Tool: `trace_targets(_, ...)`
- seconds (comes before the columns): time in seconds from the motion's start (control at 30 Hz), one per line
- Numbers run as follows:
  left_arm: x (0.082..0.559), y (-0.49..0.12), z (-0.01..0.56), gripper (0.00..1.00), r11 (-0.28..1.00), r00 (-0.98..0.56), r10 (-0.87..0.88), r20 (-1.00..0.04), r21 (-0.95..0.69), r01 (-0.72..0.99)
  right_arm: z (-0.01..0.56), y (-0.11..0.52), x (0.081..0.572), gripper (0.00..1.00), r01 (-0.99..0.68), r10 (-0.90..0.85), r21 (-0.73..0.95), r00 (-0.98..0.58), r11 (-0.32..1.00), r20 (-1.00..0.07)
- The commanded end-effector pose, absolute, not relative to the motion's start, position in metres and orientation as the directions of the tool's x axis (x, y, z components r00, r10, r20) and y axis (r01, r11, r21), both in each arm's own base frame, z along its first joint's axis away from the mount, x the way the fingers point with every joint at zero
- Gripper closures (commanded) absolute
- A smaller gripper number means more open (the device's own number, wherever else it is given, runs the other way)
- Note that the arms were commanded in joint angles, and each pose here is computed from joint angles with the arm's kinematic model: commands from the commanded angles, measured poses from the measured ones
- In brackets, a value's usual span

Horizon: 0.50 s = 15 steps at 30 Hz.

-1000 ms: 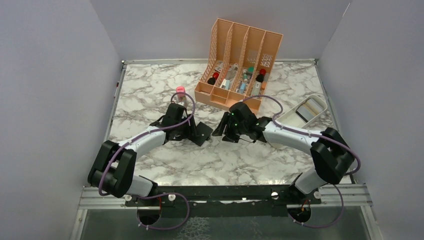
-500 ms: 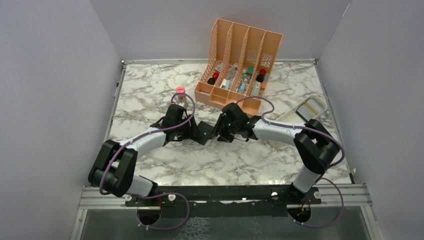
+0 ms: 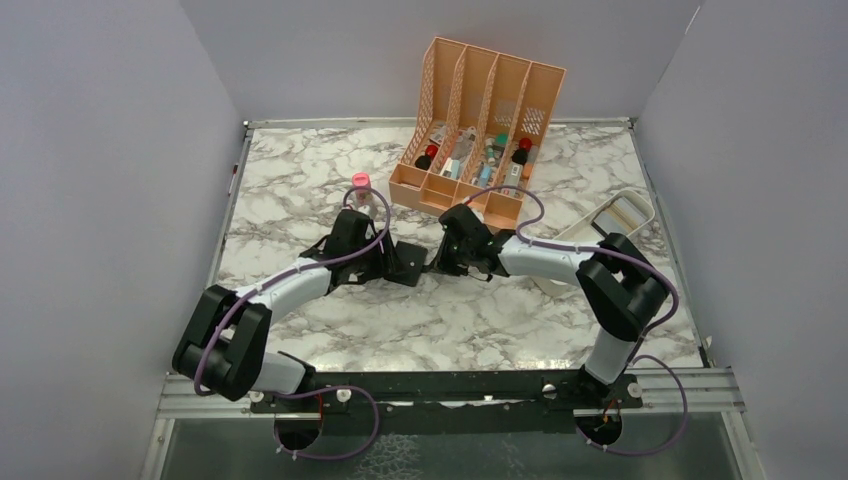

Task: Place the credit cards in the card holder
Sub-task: Open the card holder at the center of the board.

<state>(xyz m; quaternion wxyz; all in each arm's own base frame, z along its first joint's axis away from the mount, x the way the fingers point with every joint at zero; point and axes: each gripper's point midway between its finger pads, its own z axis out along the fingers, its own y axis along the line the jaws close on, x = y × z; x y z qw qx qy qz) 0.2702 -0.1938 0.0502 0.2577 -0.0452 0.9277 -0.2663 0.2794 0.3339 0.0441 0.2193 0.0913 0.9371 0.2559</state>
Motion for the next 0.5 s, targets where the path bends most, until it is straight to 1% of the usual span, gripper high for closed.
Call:
trace_targets(0.0,0.272,-0.198,0.071,0.41,0.838,-0.841,-0.224,-0.493,-0.537,0.092,0.061,0.333,0.293,0.99,-0.022,0.256,0.507,-0.844,0.862,-0.471)
trace_targets(0.13,0.276,-0.194,0.084,0.4,0.86,-0.833,-0.199,-0.517,-0.5,0.105,0.082,0.338,0.285,0.99,-0.113,0.199,0.534,-0.847,0.838,-0.492)
trace_targets(0.27,0.286,-0.181,0.1,0.39,0.892,-0.811,-0.209,-0.546,-0.447,0.071,0.112,0.346,0.274,0.99,-0.21,0.159,0.588,-0.844,0.781,-0.512)
trace_targets(0.4,0.293,-0.177,0.12,0.38,0.875,-0.792,-0.241,-0.561,-0.478,0.073,0.138,0.354,0.265,0.99,-0.279,0.159,0.651,-0.834,0.706,-0.529)
trace_targets(0.47,0.295,-0.176,0.129,0.38,0.861,-0.786,-0.26,-0.561,-0.504,0.075,0.14,0.354,0.264,0.99,-0.285,0.157,0.655,-0.834,0.7,-0.53)
